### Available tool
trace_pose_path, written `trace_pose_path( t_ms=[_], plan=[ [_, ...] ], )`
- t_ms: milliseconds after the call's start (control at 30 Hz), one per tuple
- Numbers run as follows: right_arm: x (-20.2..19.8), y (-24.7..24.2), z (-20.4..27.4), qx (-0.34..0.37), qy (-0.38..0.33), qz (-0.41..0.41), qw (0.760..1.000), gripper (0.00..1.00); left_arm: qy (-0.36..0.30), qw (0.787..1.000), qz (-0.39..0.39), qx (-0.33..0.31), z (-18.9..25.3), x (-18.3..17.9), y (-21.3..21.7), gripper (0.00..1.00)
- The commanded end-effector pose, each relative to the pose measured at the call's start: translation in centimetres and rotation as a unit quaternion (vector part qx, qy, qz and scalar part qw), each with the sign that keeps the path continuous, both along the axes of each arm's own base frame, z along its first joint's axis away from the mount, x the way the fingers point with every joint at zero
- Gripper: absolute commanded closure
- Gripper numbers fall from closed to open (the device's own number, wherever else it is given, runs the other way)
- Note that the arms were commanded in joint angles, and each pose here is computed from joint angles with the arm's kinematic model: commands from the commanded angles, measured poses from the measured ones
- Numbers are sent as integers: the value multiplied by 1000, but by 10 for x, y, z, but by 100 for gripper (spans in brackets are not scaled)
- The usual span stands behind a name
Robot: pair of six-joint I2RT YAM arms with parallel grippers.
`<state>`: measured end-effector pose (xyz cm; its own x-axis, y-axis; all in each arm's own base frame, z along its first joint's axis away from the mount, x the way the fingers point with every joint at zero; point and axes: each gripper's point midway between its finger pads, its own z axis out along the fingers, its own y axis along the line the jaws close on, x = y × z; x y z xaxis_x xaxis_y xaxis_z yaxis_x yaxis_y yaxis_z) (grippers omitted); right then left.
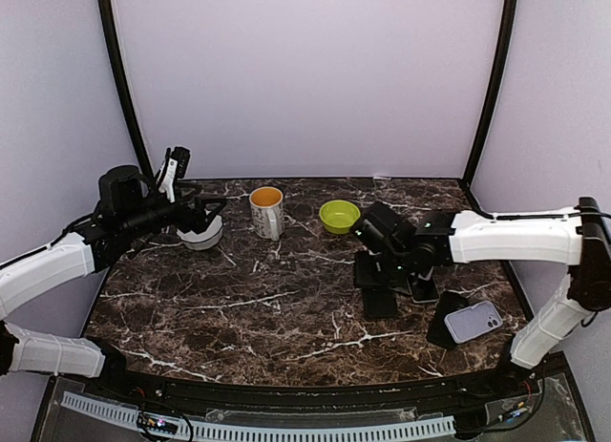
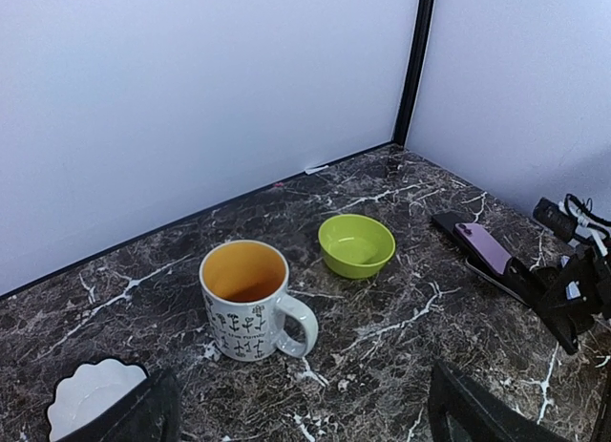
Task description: Put the phone into the phone case
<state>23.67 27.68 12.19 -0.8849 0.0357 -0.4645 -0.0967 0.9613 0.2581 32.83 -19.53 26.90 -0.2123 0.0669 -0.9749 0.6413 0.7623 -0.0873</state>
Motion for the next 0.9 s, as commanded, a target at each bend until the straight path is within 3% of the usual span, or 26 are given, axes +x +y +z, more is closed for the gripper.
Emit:
trace_pose_path(
  t_ms=[0, 367, 800, 867],
  plan=[
    [-1, 31, -19, -48, 3, 1, 999, 100, 5, 1000, -4, 8, -9, -2, -2, 8],
    [3, 56, -73, -93, 41, 2, 995, 100, 5, 1000, -13, 9, -11, -6, -7, 8],
    [34, 56, -95, -69, 50, -23, 996, 100, 7, 1000, -22, 9, -12, -9, -11, 8],
    [35, 55, -98, -67, 54, -21, 996, 87, -1, 1000, -25, 16, -12, -10, -11, 8]
  ],
)
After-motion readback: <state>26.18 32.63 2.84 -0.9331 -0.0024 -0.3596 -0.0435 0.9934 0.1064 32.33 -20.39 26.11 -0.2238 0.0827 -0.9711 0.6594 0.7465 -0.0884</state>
